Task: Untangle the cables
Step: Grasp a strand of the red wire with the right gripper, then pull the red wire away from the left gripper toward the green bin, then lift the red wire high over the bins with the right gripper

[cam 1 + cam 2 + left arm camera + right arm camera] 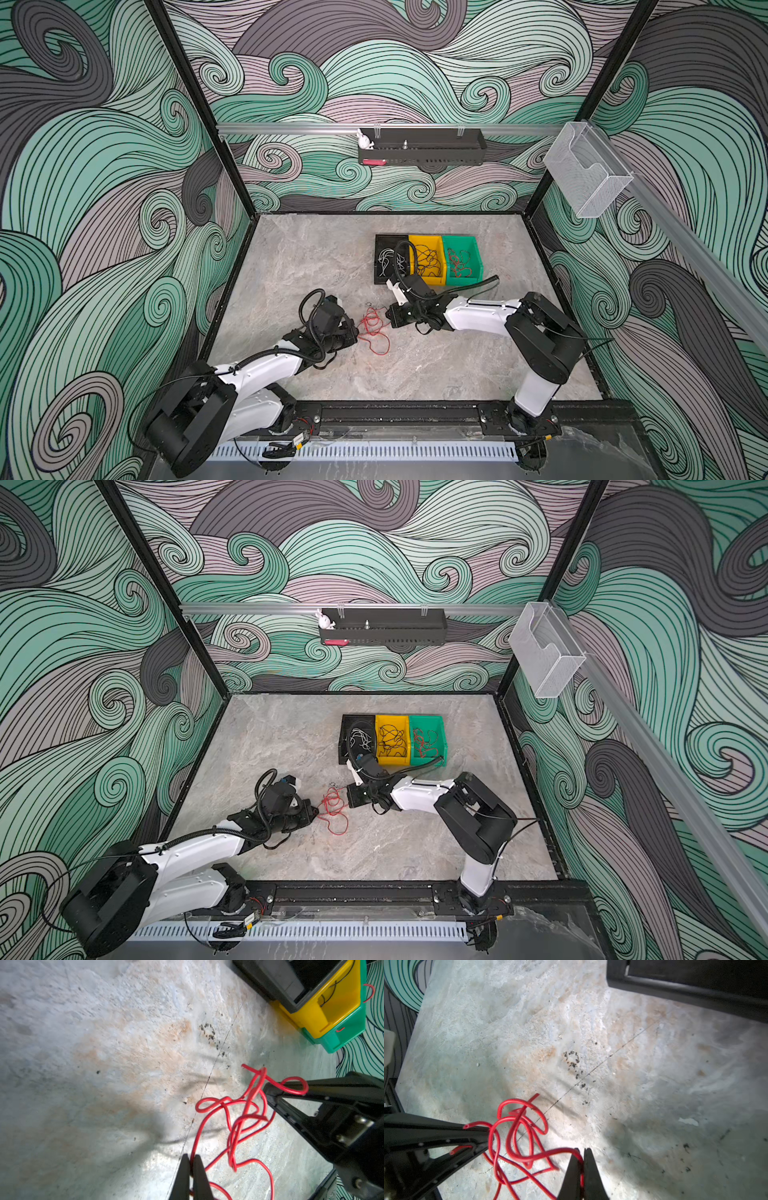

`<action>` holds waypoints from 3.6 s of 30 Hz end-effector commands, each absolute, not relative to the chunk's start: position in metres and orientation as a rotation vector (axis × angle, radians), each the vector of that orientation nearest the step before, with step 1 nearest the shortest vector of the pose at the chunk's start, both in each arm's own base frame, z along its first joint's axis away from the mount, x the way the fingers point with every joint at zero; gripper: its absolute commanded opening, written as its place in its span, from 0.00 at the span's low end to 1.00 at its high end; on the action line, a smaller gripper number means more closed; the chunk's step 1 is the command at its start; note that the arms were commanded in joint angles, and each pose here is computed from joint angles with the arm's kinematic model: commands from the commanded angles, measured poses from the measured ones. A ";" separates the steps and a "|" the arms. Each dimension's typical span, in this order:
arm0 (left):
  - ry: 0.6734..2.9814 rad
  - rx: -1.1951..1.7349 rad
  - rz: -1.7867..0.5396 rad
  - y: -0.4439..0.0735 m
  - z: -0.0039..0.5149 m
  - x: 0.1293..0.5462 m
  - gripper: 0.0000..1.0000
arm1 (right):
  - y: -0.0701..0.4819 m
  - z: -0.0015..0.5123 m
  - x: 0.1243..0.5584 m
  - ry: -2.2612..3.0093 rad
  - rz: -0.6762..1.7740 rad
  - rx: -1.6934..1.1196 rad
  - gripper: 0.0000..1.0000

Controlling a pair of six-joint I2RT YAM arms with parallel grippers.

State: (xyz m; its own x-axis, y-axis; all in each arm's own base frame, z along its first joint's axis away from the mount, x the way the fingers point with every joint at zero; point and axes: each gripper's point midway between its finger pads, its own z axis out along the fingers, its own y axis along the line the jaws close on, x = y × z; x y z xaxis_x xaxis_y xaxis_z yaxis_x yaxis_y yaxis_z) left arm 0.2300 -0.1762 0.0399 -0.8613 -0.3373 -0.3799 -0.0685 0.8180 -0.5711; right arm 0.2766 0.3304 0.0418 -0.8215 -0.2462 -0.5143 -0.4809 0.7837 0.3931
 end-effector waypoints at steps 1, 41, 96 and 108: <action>2.560 -0.363 -0.663 -0.157 0.027 0.224 0.00 | 0.293 0.034 0.286 2.566 0.522 -0.503 0.06; 2.457 -0.582 -0.429 -0.094 0.032 0.222 0.02 | 0.200 0.052 0.293 2.616 0.295 -0.306 0.07; 2.378 -0.800 -0.423 -0.053 0.031 0.216 0.00 | 0.052 0.046 0.307 2.542 0.539 0.552 0.07; 2.378 -0.778 -0.471 -0.060 0.031 0.217 0.00 | 0.091 0.053 0.308 2.559 0.608 0.405 0.07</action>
State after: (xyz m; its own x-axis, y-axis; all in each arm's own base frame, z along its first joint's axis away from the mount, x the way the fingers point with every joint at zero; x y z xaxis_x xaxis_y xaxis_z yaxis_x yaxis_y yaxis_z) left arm 0.2149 -0.0577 0.0288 -0.6566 -0.6284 -0.4172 -0.4339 0.7671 -0.4726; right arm 0.2996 0.0793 0.0434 -0.8442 0.3974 -0.3596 0.2096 0.8623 0.4610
